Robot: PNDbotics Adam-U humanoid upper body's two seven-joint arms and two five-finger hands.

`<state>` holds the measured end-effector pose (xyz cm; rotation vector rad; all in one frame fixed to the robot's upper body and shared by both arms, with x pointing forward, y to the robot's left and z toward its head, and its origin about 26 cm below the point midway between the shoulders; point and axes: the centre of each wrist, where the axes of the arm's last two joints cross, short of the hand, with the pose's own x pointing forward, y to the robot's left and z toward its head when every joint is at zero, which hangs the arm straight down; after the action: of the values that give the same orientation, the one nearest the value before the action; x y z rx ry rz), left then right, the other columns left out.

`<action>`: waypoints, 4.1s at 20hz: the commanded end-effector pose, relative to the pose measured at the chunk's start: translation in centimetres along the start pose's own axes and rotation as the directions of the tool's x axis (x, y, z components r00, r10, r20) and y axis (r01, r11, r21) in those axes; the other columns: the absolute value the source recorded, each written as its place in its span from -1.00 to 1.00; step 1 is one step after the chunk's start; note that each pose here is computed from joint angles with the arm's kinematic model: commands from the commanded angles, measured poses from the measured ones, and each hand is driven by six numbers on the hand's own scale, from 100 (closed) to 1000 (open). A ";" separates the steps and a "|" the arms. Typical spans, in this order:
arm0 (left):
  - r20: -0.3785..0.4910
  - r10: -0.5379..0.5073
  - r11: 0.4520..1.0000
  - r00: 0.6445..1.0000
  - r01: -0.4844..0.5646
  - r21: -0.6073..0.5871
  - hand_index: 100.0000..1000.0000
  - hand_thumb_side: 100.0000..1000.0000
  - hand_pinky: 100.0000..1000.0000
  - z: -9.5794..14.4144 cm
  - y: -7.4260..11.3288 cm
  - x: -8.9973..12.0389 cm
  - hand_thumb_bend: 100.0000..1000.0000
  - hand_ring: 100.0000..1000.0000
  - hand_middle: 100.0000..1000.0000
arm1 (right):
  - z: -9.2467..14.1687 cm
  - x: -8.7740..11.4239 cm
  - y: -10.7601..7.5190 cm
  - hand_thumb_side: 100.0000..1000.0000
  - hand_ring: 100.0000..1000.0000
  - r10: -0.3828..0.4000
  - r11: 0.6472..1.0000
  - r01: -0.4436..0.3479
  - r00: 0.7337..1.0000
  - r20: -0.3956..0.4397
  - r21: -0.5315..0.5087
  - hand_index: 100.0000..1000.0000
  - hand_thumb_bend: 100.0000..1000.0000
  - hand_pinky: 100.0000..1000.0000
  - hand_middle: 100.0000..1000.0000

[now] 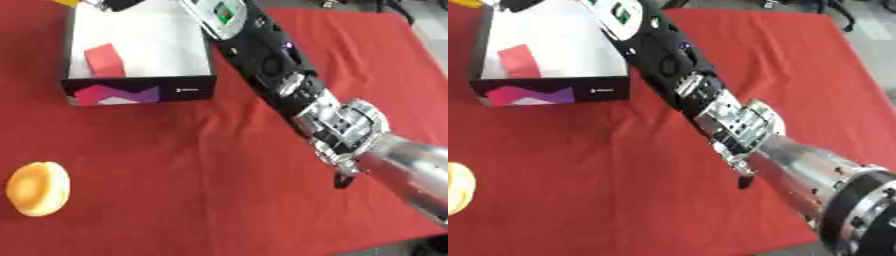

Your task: Pick up objects on the table and place them in the box.

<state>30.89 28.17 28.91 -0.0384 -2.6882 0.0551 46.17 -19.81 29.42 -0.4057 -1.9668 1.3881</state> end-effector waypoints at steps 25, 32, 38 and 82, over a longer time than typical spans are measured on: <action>-0.023 -0.026 0.999 0.999 0.026 -0.021 0.53 0.33 0.69 0.5 0.4 0.3 -0.71 0.53 0.49 | 2.4 -5.5 -1.9 -1.00 0.79 0.261 0.964 -0.260 0.965 0.015 -0.059 0.88 -0.46 1.00 0.48; -0.043 -0.059 0.998 0.997 0.059 -0.004 0.52 0.34 0.69 1.1 1.1 0.2 -0.71 0.53 0.49 | 6.0 -2.5 -8.0 -0.96 0.76 -0.047 0.943 0.088 0.990 0.133 -0.321 0.79 -1.00 1.00 0.45; -0.074 -0.099 0.995 0.992 0.098 -0.016 0.52 0.36 0.69 1.6 1.6 0.1 -0.73 0.53 0.49 | 12.2 0.8 -12.0 -0.88 0.70 -0.251 0.862 0.344 0.928 0.276 -0.372 0.69 -1.00 1.00 0.39; 0.270 -0.804 -0.160 0.529 0.245 -0.956 0.71 -0.09 0.75 -2.3 3.3 3.3 0.00 0.68 0.52 | 23.5 2.4 -1.1 -0.57 0.66 -0.546 0.625 0.661 0.750 0.373 -0.416 0.68 -1.00 1.00 0.40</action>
<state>29.48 31.65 31.16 0.6414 -1.5093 -1.7540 28.62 -35.24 25.75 0.2261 -2.3325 0.4072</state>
